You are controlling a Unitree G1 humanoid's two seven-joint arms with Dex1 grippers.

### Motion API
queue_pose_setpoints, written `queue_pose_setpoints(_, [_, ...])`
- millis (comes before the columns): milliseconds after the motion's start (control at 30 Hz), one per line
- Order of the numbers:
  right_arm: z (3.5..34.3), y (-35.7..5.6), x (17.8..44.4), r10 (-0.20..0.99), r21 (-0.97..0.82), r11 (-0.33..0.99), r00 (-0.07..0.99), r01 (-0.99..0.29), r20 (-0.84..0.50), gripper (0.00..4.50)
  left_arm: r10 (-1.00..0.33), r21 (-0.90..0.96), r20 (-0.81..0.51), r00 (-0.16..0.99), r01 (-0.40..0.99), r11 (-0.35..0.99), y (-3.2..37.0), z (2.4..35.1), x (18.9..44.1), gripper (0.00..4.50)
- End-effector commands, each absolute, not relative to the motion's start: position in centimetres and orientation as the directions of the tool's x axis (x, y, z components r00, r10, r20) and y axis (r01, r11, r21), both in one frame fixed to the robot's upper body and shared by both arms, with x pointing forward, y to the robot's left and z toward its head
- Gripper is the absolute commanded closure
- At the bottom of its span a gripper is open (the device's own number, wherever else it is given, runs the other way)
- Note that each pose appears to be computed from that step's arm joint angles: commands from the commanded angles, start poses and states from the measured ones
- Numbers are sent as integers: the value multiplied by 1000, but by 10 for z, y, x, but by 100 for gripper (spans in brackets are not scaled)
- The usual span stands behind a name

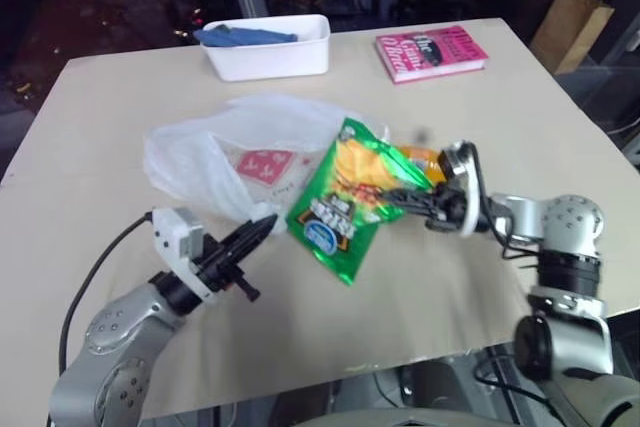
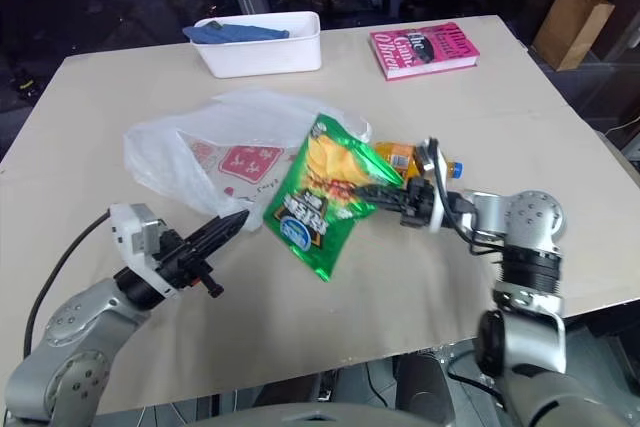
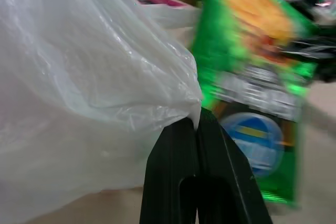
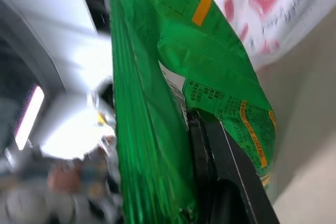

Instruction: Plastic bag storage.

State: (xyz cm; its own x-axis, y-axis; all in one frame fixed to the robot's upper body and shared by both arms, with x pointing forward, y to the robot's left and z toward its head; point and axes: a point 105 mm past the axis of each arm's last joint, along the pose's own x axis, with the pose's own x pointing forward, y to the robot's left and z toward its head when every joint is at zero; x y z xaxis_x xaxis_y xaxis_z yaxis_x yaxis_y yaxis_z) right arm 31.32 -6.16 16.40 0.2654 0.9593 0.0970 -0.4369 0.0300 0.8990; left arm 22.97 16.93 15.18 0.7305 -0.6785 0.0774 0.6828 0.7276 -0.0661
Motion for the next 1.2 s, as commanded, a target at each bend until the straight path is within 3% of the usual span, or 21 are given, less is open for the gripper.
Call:
queue_pose_setpoints(33, [180,-65,331,921,914,-4,354,-405,161,440,-703,-38,88,705,708,705,165,160,225,450])
queue_pose_setpoints(167, [206,-69,324,900,879,-162,298,-449,318,440,-667,-52,97,738,673,738,177,160,227,450])
queue_pose_setpoints(467, [240,-73,334,815,839,-276,349,-468,463,440,-676,-99,114,728,685,721,176,158,225,450])
queue_pose_setpoints(700, [221,-23,320,868,882,-197,342,-428,360,440,-687,-105,161,708,705,701,164,164,232,450])
queue_pose_setpoints(833, [215,-6,328,848,911,-156,421,-383,322,440,-690,-118,192,698,714,690,154,167,235,450])
queue_pose_setpoints(1200, [259,21,357,746,921,-277,543,-275,386,440,-734,-139,169,658,753,643,140,156,232,450])
